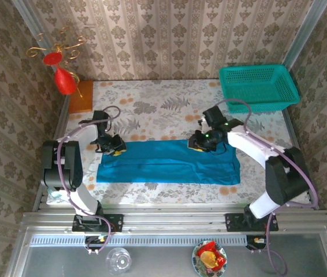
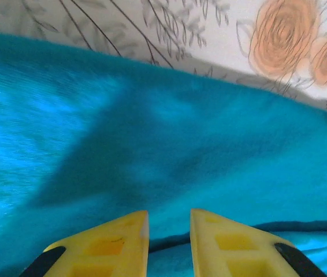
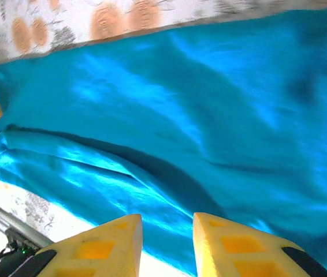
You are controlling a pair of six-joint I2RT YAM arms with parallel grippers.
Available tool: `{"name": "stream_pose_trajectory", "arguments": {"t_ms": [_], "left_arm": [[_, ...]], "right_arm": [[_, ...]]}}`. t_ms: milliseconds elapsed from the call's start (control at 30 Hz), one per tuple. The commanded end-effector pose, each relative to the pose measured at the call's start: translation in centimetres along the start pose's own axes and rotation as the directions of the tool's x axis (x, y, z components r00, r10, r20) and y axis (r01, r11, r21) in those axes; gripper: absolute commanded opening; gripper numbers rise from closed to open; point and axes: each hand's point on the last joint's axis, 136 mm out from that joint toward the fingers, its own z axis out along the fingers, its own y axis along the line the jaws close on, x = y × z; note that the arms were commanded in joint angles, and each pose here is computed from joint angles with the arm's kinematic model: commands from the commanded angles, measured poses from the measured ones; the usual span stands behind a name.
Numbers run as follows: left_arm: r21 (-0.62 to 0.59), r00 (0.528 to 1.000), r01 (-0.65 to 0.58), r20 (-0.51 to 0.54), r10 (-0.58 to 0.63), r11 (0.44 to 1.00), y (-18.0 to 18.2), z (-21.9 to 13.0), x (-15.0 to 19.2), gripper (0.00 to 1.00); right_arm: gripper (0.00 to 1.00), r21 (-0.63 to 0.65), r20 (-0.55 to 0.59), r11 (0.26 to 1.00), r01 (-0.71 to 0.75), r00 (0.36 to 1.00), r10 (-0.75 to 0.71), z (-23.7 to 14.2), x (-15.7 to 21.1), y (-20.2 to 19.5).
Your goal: Fold the inside-out t-shirt
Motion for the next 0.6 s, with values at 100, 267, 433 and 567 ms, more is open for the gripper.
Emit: {"name": "stream_pose_trajectory", "arguments": {"t_ms": [100,267,433,567], "left_arm": [[0.027,0.999,0.005,-0.05,-0.003,1.0,0.6,0.4,3.2,0.26],[0.003,0.998,0.022,-0.052,-0.022,1.0,1.8,0.2,5.3,0.25],[-0.02,0.998,0.048,-0.035,-0.049,0.999,2.7,0.0,6.4,0.25],[-0.044,0.998,0.062,-0.026,-0.063,0.997,3.5,0.1,6.8,0.25]], "right_arm": [[0.31,-0.065,-0.077,0.996,0.061,0.995,-0.066,4.0,0.1,4.6],[0.31,-0.063,-0.143,0.994,0.088,0.985,-0.096,6.7,0.9,6.2],[0.31,-0.053,-0.197,0.994,0.099,0.974,-0.107,8.8,1.7,6.9],[0.31,-0.007,-0.248,0.996,0.087,0.965,-0.086,10.1,2.7,5.8]]}}
